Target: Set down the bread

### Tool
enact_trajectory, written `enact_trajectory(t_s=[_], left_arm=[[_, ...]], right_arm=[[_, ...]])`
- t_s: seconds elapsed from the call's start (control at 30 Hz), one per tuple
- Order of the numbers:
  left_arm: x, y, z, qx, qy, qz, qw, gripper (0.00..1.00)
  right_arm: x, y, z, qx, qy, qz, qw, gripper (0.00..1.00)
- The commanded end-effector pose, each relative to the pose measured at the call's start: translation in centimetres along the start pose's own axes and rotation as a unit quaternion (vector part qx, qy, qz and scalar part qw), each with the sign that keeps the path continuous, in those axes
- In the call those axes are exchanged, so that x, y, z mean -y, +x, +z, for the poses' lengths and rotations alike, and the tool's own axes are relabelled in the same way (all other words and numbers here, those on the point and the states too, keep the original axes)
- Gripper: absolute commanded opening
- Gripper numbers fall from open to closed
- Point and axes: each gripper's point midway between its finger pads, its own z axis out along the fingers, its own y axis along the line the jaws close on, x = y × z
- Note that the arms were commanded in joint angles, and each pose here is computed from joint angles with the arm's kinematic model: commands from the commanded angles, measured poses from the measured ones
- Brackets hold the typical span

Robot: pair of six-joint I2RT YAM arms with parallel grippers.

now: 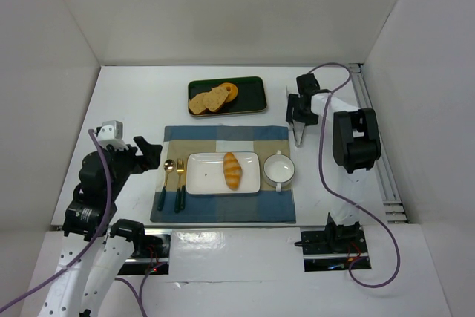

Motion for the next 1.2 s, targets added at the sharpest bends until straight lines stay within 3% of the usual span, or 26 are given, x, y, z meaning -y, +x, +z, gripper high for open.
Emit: enact_trajectory(t_s=[0.0, 0.13, 0.33, 0.57, 0.8, 0.9, 1.0, 1.03, 1.07, 1.17], left_arm=[[0.8, -0.9, 0.0, 0.020, 0.017, -0.011, 1.000, 0.93], [0.7, -0.5, 0.1, 0.016, 0.016, -0.016, 1.000, 0.93], [0.8, -0.5, 0.1, 0.014, 0.020, -0.016, 1.000, 0.93], [0.9, -0.5, 0.1, 0.014, 0.020, -0.020, 0.999, 0.93], [0.9, -0.5, 0.1, 0.014, 0.020, -0.020, 0.999, 0.92], [1.1, -0.6, -0.1, 0.012, 0.025, -0.025, 0.999, 0.92], [2.0, -0.4, -0.4, 0.002, 0.047, -0.024, 0.999, 0.89], [2.2, -0.4, -0.6, -0.001, 0.051, -0.024, 0.998, 0.89], [2.5, -0.3, -0.7, -0.005, 0.060, -0.024, 0.998, 0.88], [2.6, 0.3, -0.8, -0.017, 0.065, -0.020, 0.998, 0.88]], right_arm=[[1.0, 1.6, 1.5, -0.035, 0.021, -0.005, 0.999, 0.76], [1.9, 1.2, 1.0, -0.026, 0.048, -0.002, 0.999, 0.78], [2.9, -1.8, -2.0, 0.040, 0.075, 0.021, 0.996, 0.79], [1.9, -6.6, -9.0, 0.139, 0.052, 0.035, 0.988, 0.82], [-3.6, -10.1, -18.4, 0.227, -0.044, 0.012, 0.973, 0.83], [-6.9, -9.2, -22.0, 0.256, -0.126, 0.002, 0.959, 0.83], [-9.2, -5.7, -25.5, 0.268, -0.210, 0.016, 0.940, 1.00], [-9.2, -3.4, -24.7, 0.251, -0.215, 0.018, 0.944, 1.00], [-10.3, -2.1, -27.2, 0.266, -0.242, 0.022, 0.933, 1.00], [-11.0, 2.5, -28.5, 0.258, -0.252, 0.028, 0.932, 1.00]])
